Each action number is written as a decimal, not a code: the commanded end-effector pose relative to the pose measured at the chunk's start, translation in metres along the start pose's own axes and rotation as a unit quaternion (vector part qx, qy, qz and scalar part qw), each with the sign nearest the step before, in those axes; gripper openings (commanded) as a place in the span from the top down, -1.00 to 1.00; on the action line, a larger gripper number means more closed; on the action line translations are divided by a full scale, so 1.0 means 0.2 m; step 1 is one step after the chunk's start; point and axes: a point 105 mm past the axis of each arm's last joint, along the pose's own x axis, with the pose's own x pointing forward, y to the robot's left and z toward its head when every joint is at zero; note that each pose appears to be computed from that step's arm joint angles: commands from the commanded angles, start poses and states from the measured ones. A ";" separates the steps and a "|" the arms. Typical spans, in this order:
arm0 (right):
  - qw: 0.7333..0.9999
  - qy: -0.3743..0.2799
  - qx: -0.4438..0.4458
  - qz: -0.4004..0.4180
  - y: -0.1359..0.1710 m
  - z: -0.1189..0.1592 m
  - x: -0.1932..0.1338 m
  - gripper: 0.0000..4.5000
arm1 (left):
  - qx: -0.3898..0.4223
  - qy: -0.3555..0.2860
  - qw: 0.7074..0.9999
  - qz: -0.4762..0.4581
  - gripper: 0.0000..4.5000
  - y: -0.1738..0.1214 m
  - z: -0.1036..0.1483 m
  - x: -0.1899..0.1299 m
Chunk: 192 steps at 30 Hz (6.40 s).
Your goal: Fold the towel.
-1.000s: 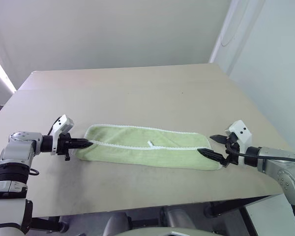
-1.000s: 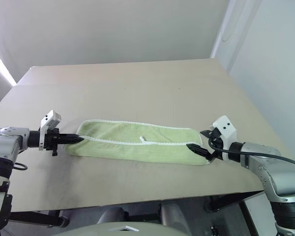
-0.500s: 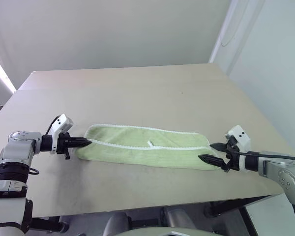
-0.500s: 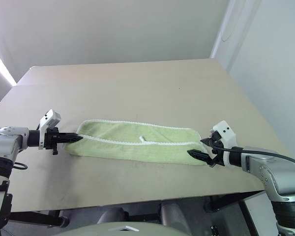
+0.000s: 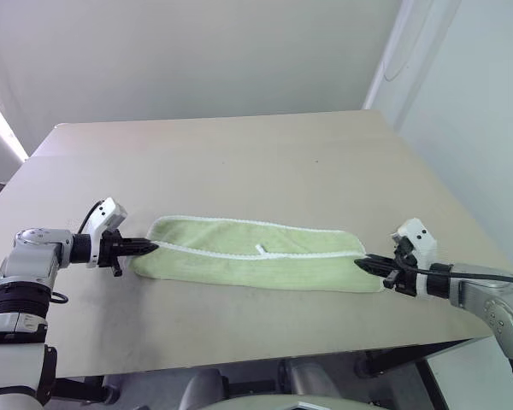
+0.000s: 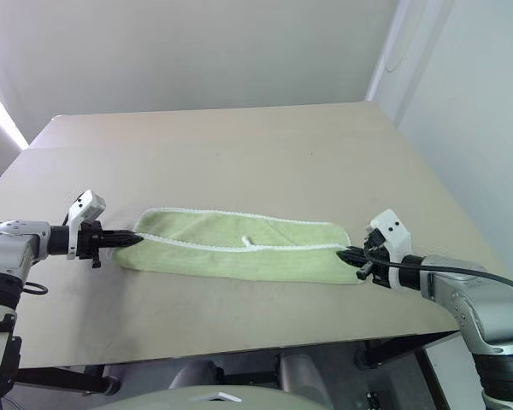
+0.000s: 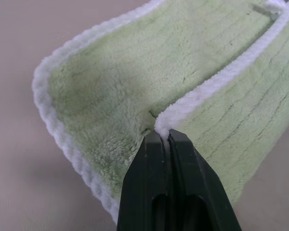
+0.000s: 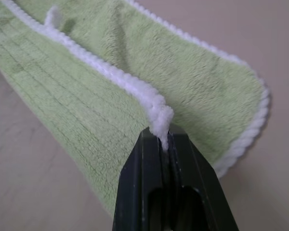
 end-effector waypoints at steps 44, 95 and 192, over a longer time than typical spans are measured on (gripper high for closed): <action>0.988 -0.141 -0.057 0.003 0.04 0.26 -0.06 0.99 | 0.147 -0.079 0.980 0.107 1.00 0.04 0.20 -0.33; 0.994 -0.072 -0.001 -0.084 -0.17 0.10 0.27 -0.09 | 0.048 -0.102 0.975 0.194 -0.25 0.24 0.10 0.00; 0.988 -0.023 0.123 0.086 0.28 0.40 -0.04 0.99 | 0.161 -0.090 0.978 -0.099 -1.00 -0.28 0.37 0.15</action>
